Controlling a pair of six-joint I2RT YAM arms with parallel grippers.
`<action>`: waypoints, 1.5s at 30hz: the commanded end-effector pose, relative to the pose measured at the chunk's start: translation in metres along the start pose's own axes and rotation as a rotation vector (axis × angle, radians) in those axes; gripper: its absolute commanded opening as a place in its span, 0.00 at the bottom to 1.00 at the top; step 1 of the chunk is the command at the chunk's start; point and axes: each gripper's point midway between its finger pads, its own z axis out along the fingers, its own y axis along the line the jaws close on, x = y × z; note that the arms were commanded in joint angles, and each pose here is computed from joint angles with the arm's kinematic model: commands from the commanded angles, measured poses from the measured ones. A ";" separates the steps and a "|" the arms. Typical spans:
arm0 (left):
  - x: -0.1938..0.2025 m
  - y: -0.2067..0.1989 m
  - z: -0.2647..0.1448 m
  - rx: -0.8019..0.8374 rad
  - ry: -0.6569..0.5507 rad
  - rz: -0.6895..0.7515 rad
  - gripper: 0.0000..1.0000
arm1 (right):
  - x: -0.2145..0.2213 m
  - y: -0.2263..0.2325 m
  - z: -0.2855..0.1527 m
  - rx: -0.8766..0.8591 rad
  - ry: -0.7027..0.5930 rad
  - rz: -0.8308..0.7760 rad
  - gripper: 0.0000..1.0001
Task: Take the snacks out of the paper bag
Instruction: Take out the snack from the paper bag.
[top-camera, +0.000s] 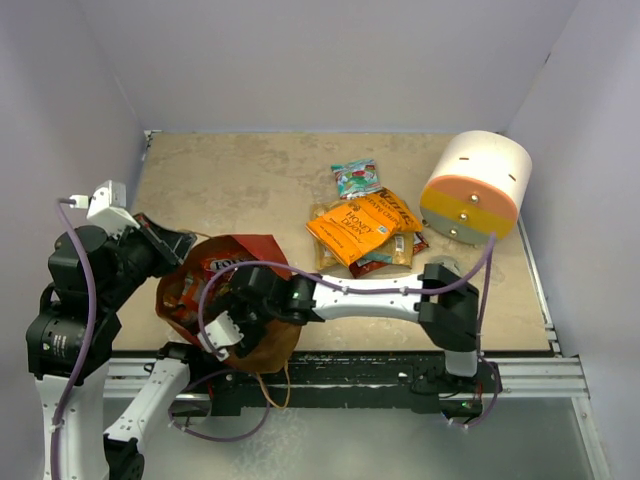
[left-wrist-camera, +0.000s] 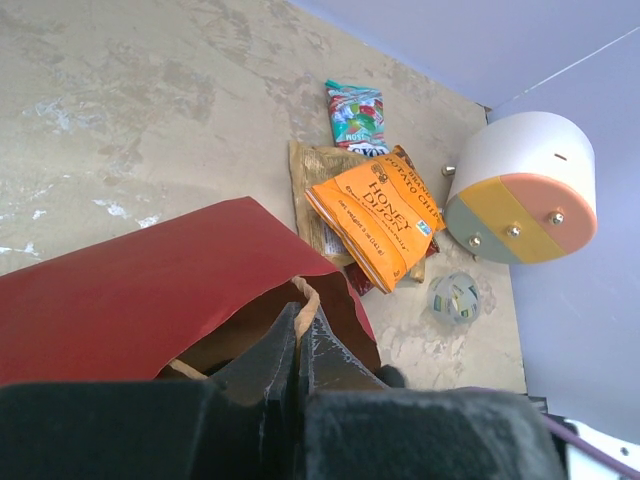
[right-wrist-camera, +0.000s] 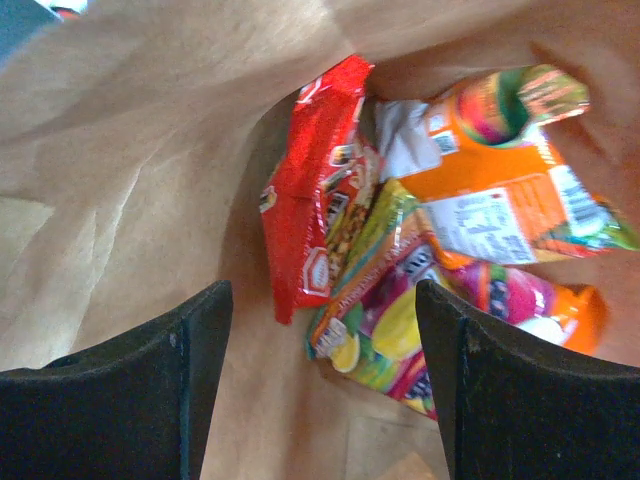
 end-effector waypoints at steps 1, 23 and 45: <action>-0.017 -0.017 -0.001 0.068 -0.055 0.028 0.00 | -0.001 -0.009 0.018 0.028 0.024 0.006 0.74; -0.017 0.011 -0.014 -0.066 -0.101 0.032 0.00 | 0.013 -0.046 0.019 0.207 0.032 0.286 0.00; -0.045 0.021 -0.027 -0.143 -0.232 0.103 0.00 | -0.032 -0.134 -0.062 0.462 -0.166 0.464 0.00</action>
